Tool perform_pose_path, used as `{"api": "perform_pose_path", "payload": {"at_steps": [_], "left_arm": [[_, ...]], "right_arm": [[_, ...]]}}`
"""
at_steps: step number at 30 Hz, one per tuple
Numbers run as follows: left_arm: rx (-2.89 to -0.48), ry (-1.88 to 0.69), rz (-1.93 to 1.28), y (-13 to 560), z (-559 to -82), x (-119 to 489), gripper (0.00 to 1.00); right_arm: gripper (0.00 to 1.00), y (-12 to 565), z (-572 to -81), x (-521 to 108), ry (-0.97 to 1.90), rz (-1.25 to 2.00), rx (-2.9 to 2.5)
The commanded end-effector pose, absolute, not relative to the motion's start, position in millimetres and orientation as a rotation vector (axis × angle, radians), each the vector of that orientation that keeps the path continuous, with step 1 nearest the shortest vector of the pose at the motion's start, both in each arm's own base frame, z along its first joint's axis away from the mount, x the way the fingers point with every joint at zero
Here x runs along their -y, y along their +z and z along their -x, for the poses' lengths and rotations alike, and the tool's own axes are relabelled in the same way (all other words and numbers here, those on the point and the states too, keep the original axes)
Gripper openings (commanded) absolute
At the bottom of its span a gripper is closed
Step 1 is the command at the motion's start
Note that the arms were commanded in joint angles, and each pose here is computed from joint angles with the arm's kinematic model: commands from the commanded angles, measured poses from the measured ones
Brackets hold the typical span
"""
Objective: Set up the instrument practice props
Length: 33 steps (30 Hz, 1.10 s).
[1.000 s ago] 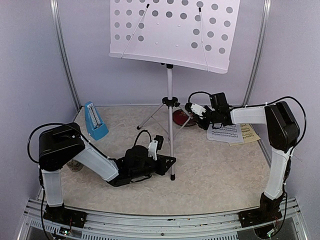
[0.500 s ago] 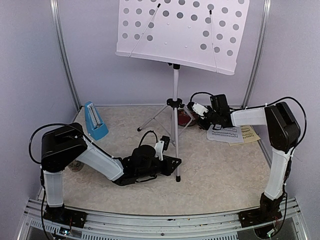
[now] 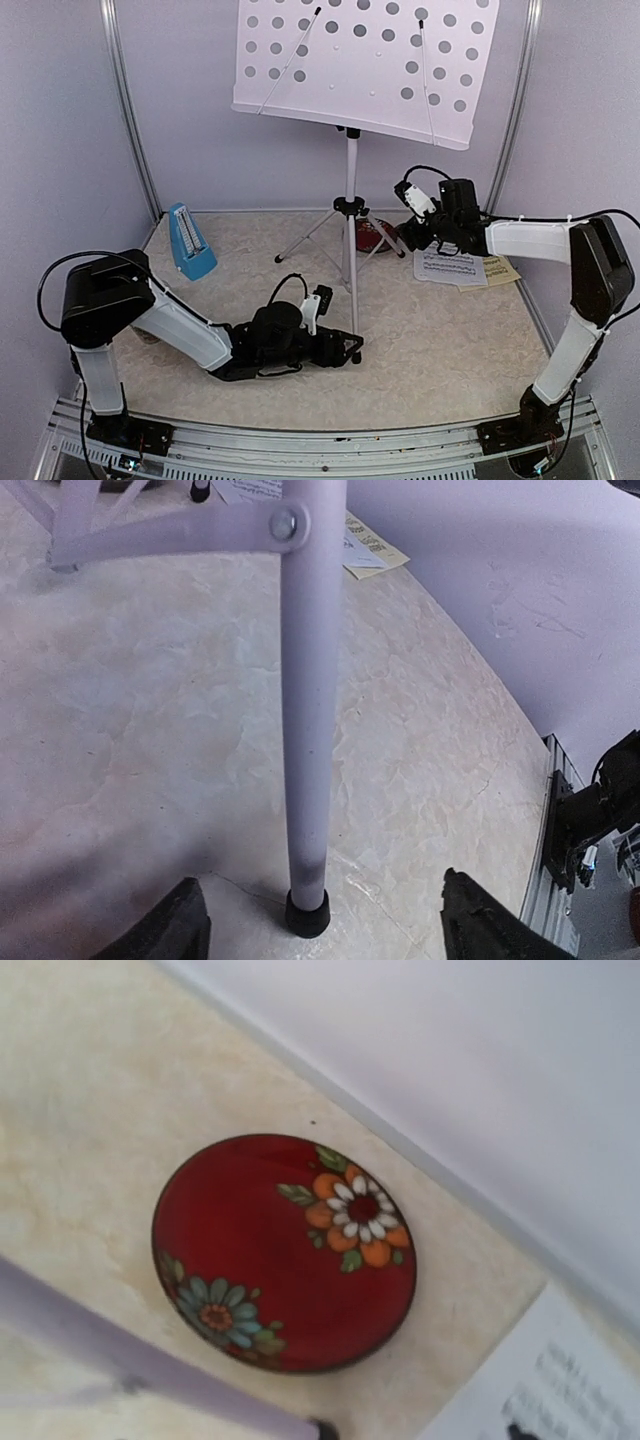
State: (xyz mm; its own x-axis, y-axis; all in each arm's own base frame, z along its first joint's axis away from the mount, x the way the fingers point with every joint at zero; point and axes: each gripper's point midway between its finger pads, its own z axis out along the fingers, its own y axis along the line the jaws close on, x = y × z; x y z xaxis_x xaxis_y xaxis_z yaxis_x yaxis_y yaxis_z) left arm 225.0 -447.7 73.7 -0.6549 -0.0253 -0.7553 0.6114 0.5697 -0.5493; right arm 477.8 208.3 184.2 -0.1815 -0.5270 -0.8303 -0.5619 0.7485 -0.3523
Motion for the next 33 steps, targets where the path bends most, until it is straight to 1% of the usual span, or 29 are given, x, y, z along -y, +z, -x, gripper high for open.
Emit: {"api": "perform_pose_path", "payload": {"at_steps": [1, 2, 3, 6, 10, 16, 23, 25, 30, 33], "left_arm": [[-1.962, -1.033, -0.408, 112.8, -233.1, 425.4, 0.83], [-1.943, -1.024, -0.397, 121.3, -234.0, 421.0, 0.9], [-1.935, -1.01, -0.392, 124.5, -234.9, 416.9, 0.93], [-1.91, -0.975, -0.387, 133.7, -237.6, 409.5, 0.98], [-1.902, -0.962, -0.355, 141.5, -241.5, 403.1, 0.99], [-1.906, -0.96, -0.351, 150.1, -244.3, 407.3, 0.99], [-1.897, -0.918, -0.359, 158.8, -249.8, 411.3, 0.99], [-1.903, -0.901, -0.357, 159.3, -252.2, 412.0, 0.99], [-1.902, -0.89, -0.353, 160.1, -252.4, 411.9, 0.99], [-1.9, -0.883, -0.356, 160.0, -251.4, 411.9, 0.99]], "right_arm": [[0.79, 193.2, -465.4, -159.3, 0.202, 0.475, -1.988], [0.79, 197.4, -462.6, -147.7, 0.234, 0.408, -1.997], [0.79, 199.2, -458.6, -136.7, 0.268, 0.347, -2.007], [0.8, 201.6, -448.4, -97.5, 0.355, 0.128, -2.037], [0.79, 185.2, -429.0, -49.8, 0.437, -0.157, -2.114], [0.72, 143.1, -396.2, 6.4, 0.481, -0.457, -2.144], [0.61, 104.9, -382.0, 33.2, 0.468, -0.569, -2.168], [0.58, 97.9, -383.9, 36.6, 0.49, -0.583, -2.166], [0.48, 83.6, -391.3, 39.8, 0.568, -0.611, -2.163], [0.46, 80.3, -395.9, 39.2, 0.587, -0.611, -2.154]]}}
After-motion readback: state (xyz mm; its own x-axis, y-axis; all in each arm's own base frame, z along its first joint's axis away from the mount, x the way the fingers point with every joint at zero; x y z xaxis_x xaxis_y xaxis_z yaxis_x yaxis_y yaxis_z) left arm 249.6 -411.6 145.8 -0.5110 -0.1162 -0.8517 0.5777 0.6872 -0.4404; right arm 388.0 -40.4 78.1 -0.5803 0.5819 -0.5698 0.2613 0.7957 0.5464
